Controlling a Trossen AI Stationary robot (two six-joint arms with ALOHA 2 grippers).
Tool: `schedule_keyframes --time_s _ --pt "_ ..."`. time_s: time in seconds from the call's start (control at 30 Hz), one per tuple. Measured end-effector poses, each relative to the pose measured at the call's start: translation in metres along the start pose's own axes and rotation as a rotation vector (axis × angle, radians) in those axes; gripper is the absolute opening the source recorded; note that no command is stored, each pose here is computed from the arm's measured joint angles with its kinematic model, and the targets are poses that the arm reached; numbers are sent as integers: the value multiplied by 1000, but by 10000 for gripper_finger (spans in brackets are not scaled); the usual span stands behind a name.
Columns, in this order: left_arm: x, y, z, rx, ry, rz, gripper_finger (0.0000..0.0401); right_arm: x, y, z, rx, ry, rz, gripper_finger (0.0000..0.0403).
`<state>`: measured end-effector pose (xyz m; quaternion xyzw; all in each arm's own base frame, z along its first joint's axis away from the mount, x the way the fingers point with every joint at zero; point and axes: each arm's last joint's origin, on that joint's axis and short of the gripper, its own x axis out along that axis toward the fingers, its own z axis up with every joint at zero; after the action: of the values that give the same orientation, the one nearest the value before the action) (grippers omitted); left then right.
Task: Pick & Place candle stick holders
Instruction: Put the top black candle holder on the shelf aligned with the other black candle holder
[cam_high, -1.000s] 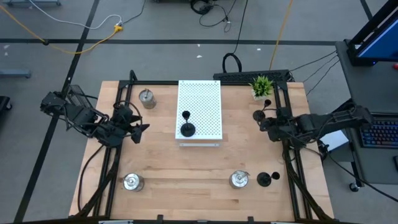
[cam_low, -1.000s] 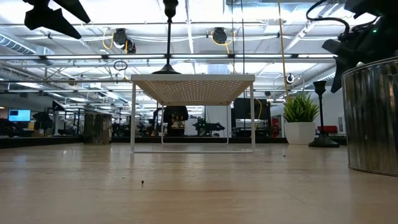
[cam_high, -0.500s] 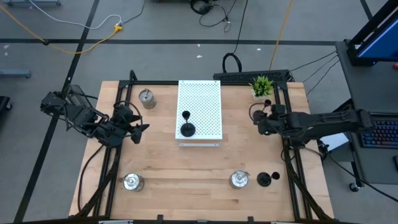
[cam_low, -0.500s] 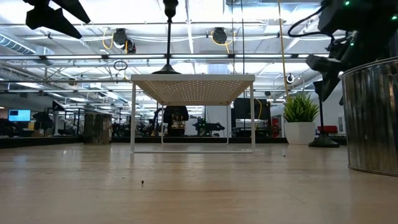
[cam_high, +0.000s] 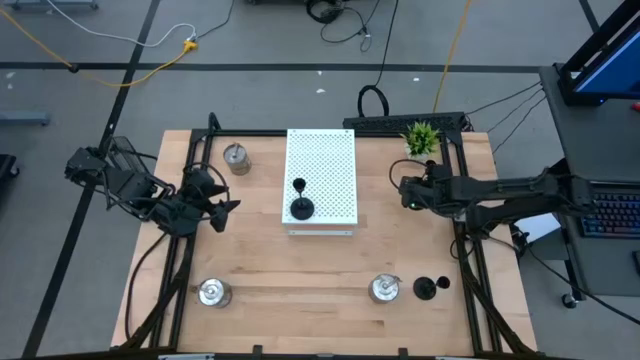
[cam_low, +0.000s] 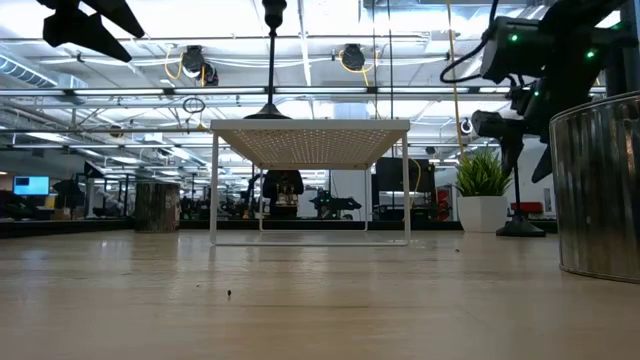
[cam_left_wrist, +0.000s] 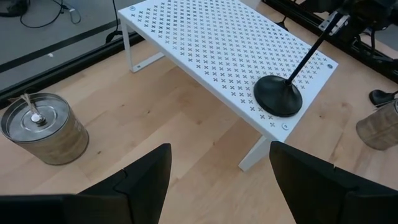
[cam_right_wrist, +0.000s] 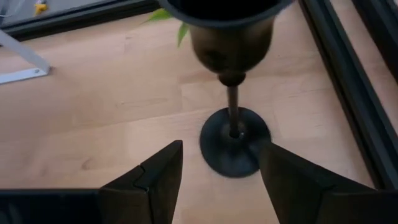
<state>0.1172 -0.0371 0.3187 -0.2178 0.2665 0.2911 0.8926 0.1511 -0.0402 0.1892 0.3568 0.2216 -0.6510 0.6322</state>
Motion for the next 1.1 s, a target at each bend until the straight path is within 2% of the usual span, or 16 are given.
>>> schedule_keyframes --time_s 0.13,0.37,0.97,1.1 --pt "0 0 0 5 0 -1 274 5 1 0 1 -21 -31 201" --pt "-1 1 0 54 6 -8 274 13 11 1 18 -88 -19 201" --pt "-10 12 4 80 -27 -41 274 35 12 5 45 -92 -141 201" --pt "-10 12 4 82 -27 -41 274 36 12 7 51 -95 -147 189"
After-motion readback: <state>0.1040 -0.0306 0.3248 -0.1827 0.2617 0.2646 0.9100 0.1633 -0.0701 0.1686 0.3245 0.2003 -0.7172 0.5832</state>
